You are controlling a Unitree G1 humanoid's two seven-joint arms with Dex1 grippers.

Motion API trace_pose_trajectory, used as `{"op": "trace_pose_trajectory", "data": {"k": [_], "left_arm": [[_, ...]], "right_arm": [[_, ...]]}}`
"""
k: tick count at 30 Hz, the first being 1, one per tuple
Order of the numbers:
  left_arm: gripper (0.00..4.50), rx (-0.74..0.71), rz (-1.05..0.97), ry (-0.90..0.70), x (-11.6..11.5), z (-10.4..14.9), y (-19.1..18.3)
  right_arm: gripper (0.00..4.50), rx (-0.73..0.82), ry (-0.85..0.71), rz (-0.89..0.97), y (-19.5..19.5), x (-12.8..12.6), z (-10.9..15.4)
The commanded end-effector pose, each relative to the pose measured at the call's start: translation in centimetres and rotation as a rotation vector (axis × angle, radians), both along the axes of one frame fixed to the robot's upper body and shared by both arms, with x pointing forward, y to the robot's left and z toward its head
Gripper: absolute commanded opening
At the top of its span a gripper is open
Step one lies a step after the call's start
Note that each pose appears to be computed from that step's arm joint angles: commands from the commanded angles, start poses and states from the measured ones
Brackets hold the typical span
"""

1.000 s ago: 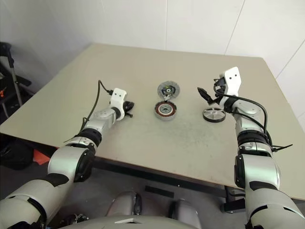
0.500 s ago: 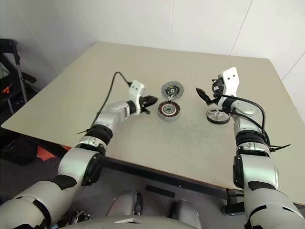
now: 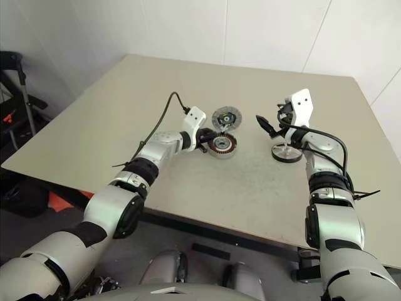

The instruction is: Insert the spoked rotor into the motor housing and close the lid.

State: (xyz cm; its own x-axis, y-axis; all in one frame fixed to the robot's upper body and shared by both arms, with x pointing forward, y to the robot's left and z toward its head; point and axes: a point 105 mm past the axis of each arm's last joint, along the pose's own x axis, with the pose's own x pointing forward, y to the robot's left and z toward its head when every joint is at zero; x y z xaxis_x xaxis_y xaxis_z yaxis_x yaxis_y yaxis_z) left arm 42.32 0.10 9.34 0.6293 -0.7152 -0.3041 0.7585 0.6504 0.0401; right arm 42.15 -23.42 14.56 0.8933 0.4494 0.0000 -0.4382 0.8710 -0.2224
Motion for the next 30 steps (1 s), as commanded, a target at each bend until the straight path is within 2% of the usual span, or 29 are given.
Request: {"op": "trace_pose_trajectory", "data": {"k": [1, 10, 30], "left_arm": [[0.83, -0.018, -0.049, -0.047, 0.1, 1.7, -1.3], [0.83, -0.082, -0.112, -0.023, -0.6, 2.2, -2.5], [0.83, -0.053, -0.088, 0.004, -0.7, 1.3, -3.0]], "right_arm": [[4.50, 0.008, -0.073, -0.007, -0.2, 0.0, 1.9], [4.50, 0.008, -0.070, -0.008, -0.4, -0.3, 1.8], [4.50, -0.008, -0.070, 0.022, -0.5, -1.0, 2.1]]}}
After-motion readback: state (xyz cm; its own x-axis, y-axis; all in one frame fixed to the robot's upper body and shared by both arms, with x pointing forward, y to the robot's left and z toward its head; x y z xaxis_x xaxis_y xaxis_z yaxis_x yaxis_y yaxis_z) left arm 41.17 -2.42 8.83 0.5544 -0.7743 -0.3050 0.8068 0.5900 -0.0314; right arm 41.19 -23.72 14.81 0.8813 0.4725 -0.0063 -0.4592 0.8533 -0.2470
